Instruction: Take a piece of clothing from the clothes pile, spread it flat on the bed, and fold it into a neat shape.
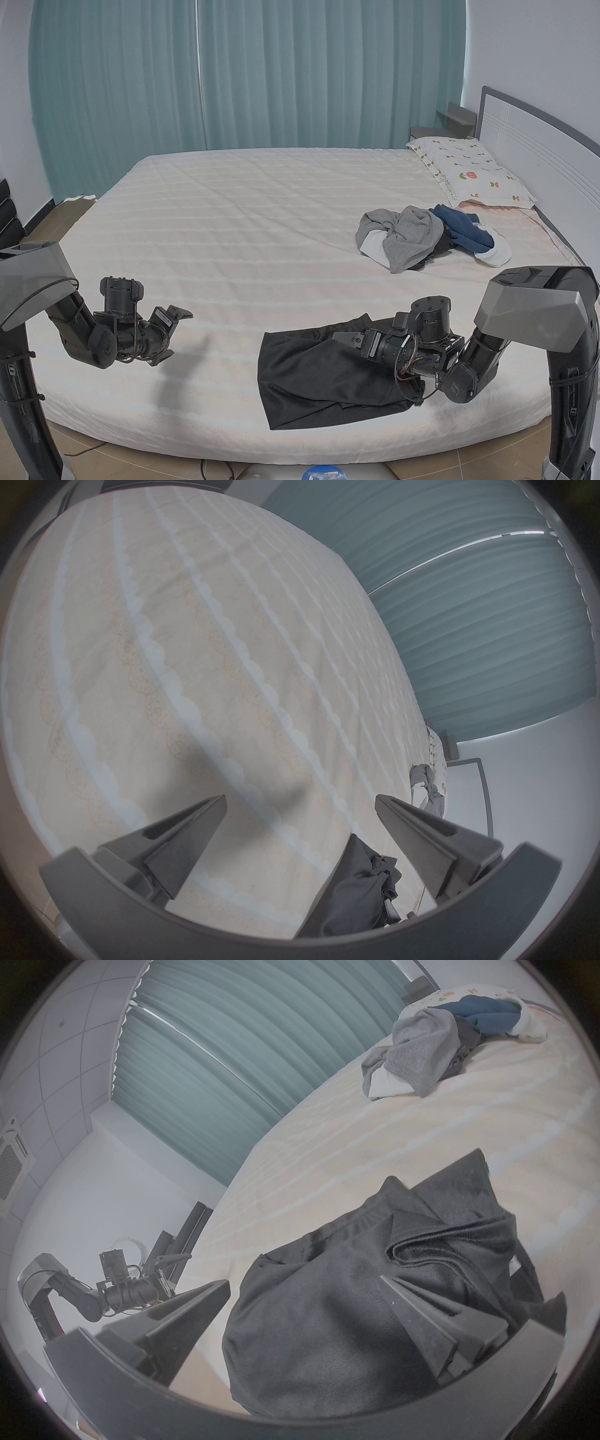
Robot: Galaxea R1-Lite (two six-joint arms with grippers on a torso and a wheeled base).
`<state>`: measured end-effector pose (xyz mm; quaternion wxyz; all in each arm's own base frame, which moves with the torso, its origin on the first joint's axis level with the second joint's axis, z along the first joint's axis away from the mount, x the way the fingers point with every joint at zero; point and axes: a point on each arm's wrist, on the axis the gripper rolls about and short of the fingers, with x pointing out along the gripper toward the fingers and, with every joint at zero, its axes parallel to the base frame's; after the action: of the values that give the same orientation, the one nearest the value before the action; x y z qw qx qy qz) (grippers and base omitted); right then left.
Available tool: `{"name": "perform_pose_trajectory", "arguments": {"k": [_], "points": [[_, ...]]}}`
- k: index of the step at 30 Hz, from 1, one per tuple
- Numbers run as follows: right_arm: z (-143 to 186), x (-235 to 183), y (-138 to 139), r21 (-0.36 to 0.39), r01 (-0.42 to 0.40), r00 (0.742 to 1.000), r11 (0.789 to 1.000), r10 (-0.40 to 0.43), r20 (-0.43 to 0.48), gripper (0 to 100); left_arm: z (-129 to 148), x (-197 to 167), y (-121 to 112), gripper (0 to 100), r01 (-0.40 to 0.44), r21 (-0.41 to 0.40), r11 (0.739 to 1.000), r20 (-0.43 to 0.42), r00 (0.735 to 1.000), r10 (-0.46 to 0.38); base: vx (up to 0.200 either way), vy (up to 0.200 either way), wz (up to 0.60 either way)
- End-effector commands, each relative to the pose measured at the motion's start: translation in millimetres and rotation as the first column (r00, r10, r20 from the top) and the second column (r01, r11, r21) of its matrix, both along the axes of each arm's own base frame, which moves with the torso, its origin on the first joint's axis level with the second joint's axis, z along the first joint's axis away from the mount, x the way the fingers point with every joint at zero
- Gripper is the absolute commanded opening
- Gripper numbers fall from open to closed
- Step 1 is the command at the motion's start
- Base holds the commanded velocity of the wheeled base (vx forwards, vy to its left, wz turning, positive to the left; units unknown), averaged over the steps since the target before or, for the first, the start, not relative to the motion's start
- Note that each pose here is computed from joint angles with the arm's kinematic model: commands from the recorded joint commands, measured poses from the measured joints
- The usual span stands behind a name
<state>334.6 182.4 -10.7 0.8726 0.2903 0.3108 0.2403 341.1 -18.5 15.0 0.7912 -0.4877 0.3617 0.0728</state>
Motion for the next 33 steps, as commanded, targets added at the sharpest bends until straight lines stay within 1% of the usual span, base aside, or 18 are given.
{"name": "perform_pose_trajectory", "arguments": {"k": [1,2,4,5,6,7,10,14,16,18,27,33], "points": [[-12.2,2.0,2.1,-0.015,-0.001,1.000,1.000,0.001,-0.022,100,-1.2,-0.3,-0.3,100,0.000,0.000,1.000,-0.002,1.000,0.000,0.000,0.000,0.00],[-19.2,4.5,2.0,-0.030,0.001,0.999,1.000,-0.002,-0.033,100,-1.2,-0.2,-0.2,100,-0.004,0.003,1.000,-0.002,1.000,0.004,0.000,0.000,0.00],[-21.3,8.6,1.4,-0.031,0.009,0.999,0.999,-0.010,-0.034,100,-1.8,-0.2,-0.2,100,-0.004,0.003,1.000,-0.003,1.000,0.004,0.000,0.000,0.00],[-25.6,17.3,-3.8,-0.037,0.034,0.999,0.999,-0.036,-0.033,100,-2.0,0.2,-0.2,100,-0.004,0.003,1.000,-0.003,1.000,0.004,0.000,0.000,0.00],[-25.6,17.3,-3.8,-0.037,0.034,0.999,0.999,-0.036,-0.033,100,-2.0,0.2,-0.2,100,-0.004,0.003,1.000,-0.003,1.000,0.004,0.000,0.000,0.00],[-24.9,29.1,-9.2,-0.030,0.069,0.998,0.997,-0.069,-0.011,100,-2.3,-0.2,-0.2,100,-0.004,0.003,1.000,-0.005,1.000,0.004,0.000,0.000,0.00],[-18.7,42.0,-20.7,-0.023,0.138,0.990,0.990,-0.137,0.034,100,-2.3,-0.2,-0.2,100,-0.004,0.003,1.000,-0.005,1.000,0.004,0.000,0.000,0.00],[-10.7,56.2,-34.5,-0.003,0.190,0.979,0.982,-0.189,0.072,100,-2.3,-0.2,-0.2,100,-0.005,0.004,1.000,-0.005,1.000,0.005,0.000,0.000,0.00],[-10.5,56.9,-35.6,-0.003,0.193,0.979,0.981,-0.192,0.072,100,-2.3,-0.2,-0.2,100,-0.005,0.004,1.000,-0.005,1.000,0.005,0.000,0.000,0.00],[-9.0,64.9,-49.1,0.003,0.227,0.970,0.974,-0.227,0.083,100,-2.3,-0.2,-0.2,100,-0.005,0.004,1.000,-0.005,1.000,0.005,0.000,0.000,0.00],[4.7,71.8,-75.0,0.009,0.271,0.956,0.963,-0.270,0.117,100,-2.0,0.2,-0.2,100,-0.005,0.004,1.000,-0.003,1.000,0.005,0.000,0.000,0.00],[-3.1,70.1,-75.5,0.001,0.247,0.964,0.969,-0.246,0.096,100,-2.0,0.2,-0.2,100,-0.005,0.004,1.000,-0.003,1.000,0.005,0.000,0.000,0.00]]}}
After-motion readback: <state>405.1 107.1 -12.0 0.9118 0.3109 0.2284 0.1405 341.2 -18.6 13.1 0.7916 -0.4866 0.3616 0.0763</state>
